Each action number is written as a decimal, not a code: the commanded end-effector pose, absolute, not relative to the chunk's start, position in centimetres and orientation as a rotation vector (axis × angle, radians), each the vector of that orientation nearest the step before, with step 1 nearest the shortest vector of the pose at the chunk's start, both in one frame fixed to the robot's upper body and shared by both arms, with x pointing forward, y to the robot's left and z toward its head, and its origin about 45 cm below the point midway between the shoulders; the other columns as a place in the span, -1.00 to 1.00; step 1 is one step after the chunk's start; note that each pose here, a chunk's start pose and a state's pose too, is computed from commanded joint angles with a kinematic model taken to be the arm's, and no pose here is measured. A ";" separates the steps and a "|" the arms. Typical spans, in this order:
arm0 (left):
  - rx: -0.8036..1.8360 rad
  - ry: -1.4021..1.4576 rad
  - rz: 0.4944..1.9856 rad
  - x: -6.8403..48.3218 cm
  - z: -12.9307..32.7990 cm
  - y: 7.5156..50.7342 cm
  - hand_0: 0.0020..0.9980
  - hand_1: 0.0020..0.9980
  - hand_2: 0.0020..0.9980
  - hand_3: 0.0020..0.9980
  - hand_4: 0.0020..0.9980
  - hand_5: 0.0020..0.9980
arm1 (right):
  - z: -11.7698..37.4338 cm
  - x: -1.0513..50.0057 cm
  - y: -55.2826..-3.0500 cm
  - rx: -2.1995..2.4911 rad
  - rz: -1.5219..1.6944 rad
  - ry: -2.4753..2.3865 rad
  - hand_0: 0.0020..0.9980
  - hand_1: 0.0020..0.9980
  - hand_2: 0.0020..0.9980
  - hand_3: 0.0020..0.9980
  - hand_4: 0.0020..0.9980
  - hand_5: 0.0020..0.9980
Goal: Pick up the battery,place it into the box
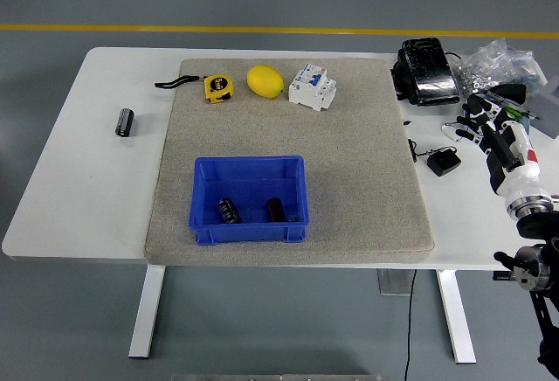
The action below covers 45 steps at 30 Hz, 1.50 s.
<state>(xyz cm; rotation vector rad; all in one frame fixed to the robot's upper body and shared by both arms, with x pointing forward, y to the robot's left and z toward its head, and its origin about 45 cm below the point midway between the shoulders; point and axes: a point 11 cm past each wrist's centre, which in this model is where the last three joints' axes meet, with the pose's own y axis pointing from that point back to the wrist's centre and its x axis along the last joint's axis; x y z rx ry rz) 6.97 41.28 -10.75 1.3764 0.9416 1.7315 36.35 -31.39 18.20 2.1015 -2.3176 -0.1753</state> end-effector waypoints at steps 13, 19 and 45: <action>1.376 0.940 1.732 7.1 -10.7 41.3 0.37 0.31 0.48 0.34 0.37 0.03 | 18.6 36.3 -32.2 2.064 -0.167 -2.421 0.39 0.40 0.51 0.54 1.00 0.33; 1.375 0.941 1.734 7.0 -10.7 41.3 0.37 0.31 0.48 0.34 0.37 0.03 | 18.4 36.2 -32.4 2.044 -0.178 -2.436 0.39 0.40 0.51 0.54 1.00 0.33; 1.373 0.939 1.732 7.2 -10.7 41.2 0.37 0.31 0.48 0.34 0.37 0.03 | 17.9 36.3 -31.8 2.086 -0.193 -2.346 0.40 0.40 0.50 0.52 1.00 0.31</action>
